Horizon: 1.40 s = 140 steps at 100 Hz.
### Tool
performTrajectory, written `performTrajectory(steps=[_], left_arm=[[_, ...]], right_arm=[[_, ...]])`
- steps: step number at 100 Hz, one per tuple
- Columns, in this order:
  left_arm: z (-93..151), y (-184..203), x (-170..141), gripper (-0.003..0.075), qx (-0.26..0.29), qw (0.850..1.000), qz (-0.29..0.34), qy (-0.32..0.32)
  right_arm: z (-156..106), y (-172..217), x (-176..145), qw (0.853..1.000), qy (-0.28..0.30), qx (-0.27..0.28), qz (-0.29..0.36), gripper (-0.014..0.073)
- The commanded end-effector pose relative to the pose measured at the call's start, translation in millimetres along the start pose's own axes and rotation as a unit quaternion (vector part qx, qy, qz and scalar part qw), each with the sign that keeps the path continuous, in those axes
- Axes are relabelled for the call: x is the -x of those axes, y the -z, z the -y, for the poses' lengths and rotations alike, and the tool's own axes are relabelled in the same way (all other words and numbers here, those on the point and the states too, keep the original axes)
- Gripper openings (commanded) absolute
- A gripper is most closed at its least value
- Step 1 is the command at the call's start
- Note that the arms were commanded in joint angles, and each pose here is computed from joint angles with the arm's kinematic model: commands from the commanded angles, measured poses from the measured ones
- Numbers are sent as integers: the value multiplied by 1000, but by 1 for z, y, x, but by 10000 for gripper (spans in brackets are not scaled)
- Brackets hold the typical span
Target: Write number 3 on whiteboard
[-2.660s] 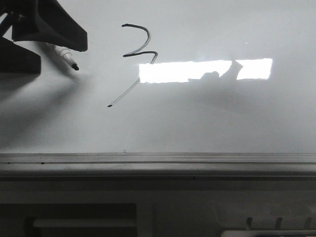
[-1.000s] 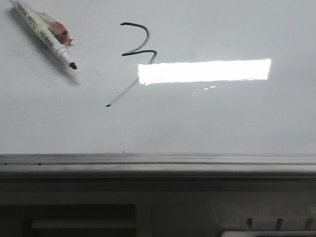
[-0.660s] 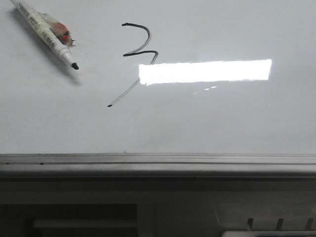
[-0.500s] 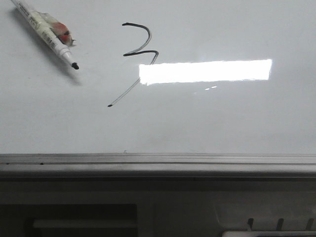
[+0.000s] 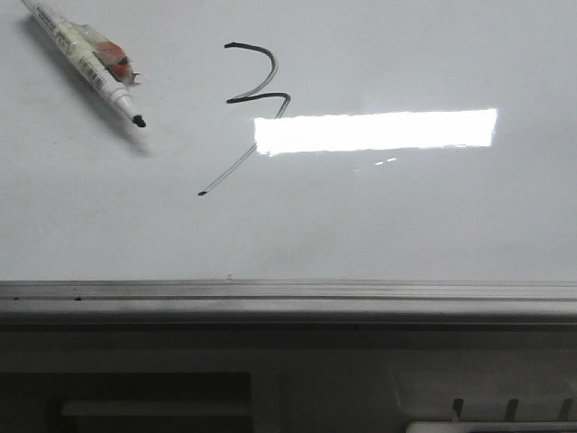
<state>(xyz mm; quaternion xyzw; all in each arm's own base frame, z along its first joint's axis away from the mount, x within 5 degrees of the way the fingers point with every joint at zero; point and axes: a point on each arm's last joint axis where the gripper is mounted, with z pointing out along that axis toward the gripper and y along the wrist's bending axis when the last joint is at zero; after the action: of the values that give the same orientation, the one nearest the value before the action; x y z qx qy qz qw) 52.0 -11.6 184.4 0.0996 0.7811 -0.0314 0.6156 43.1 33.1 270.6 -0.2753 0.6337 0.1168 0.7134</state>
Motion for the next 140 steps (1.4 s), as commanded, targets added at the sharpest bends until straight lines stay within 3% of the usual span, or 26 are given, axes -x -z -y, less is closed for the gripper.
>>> performTrajectory(steps=[1,94,117,125,134,140], left_arm=[[-2,3,9,-20,9,999,43,8],[-2,0,3,-21,12,999,44,9],[-2,0,3,-21,12,999,44,9],[-2,0,3,-21,12,999,44,9],[-2,0,3,-21,12,999,44,9],[-2,0,3,-21,12,999,44,9]], right_arm=[[7,1,12,999,-3,-29,32,-62],[6,1,12,999,-3,-27,30,-62],[8,-4,-14,997,35,-67,7,-62],[8,-5,-32,996,-13,-88,-25,-62],[9,-6,-52,991,-30,-120,-58,-62],[9,-5,-66,983,-85,-145,-73,-62]])
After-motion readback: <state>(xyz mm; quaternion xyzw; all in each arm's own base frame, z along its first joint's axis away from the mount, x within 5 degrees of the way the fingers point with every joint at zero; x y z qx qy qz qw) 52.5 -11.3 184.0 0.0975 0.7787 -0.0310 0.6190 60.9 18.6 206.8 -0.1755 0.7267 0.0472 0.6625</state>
